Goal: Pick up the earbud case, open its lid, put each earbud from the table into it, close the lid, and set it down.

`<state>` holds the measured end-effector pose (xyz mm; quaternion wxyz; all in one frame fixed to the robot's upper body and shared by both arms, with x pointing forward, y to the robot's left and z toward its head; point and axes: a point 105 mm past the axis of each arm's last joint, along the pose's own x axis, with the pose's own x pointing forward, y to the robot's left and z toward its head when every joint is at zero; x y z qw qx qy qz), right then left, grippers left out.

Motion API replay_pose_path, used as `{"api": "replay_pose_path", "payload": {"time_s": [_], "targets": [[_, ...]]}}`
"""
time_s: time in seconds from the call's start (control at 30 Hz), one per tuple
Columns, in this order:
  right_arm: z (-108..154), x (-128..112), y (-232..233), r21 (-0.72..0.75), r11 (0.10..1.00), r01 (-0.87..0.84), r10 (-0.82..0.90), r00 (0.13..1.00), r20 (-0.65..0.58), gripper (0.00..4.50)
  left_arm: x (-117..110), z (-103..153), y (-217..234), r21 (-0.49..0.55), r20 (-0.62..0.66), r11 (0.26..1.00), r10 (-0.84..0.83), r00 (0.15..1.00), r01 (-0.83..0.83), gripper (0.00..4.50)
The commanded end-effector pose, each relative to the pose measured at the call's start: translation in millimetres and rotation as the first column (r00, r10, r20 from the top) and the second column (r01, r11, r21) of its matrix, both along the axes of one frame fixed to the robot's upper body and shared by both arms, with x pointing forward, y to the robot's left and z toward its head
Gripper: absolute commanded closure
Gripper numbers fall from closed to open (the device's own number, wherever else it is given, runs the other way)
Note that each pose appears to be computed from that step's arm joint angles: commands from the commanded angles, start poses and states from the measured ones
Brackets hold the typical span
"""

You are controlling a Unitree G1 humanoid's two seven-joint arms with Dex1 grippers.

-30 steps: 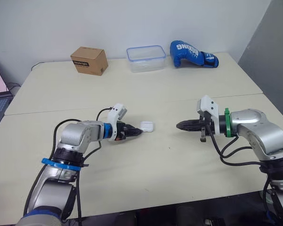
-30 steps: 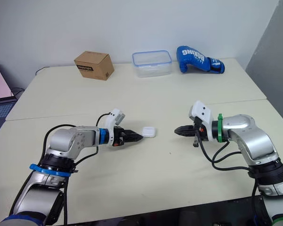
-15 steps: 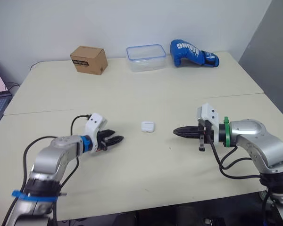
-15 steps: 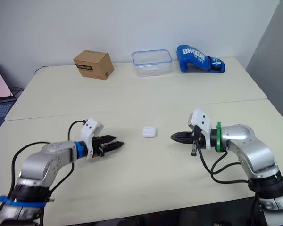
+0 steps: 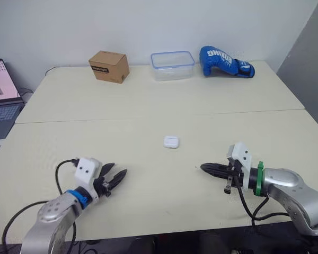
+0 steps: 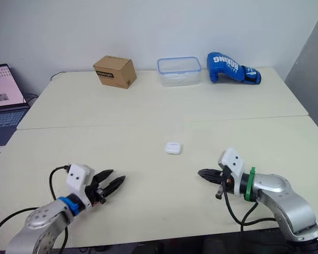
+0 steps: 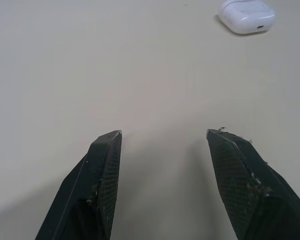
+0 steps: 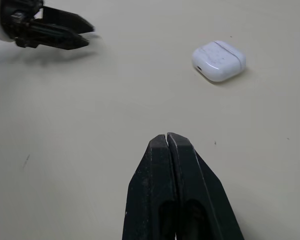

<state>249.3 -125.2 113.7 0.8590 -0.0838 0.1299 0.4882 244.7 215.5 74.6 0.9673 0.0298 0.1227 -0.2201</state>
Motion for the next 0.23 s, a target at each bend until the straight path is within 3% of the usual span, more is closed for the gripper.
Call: {"api": "replay_pose_path", "payload": {"time_s": [0.03,0.23], "targets": [[8.3,-9.4,-1.0,0.024,0.999,-0.021,0.020,0.999,0.045,4.50,-9.8,11.7,-1.1,0.007,0.062,1.000,0.018,0.998,-0.018,1.68],[1.7,-9.7,-5.2,0.025,1.000,-0.018,0.018,1.000,0.024,4.50,-23.5,3.2,-10.7,-0.009,0.059,0.999,0.033,0.998,-0.032,1.68]]}}
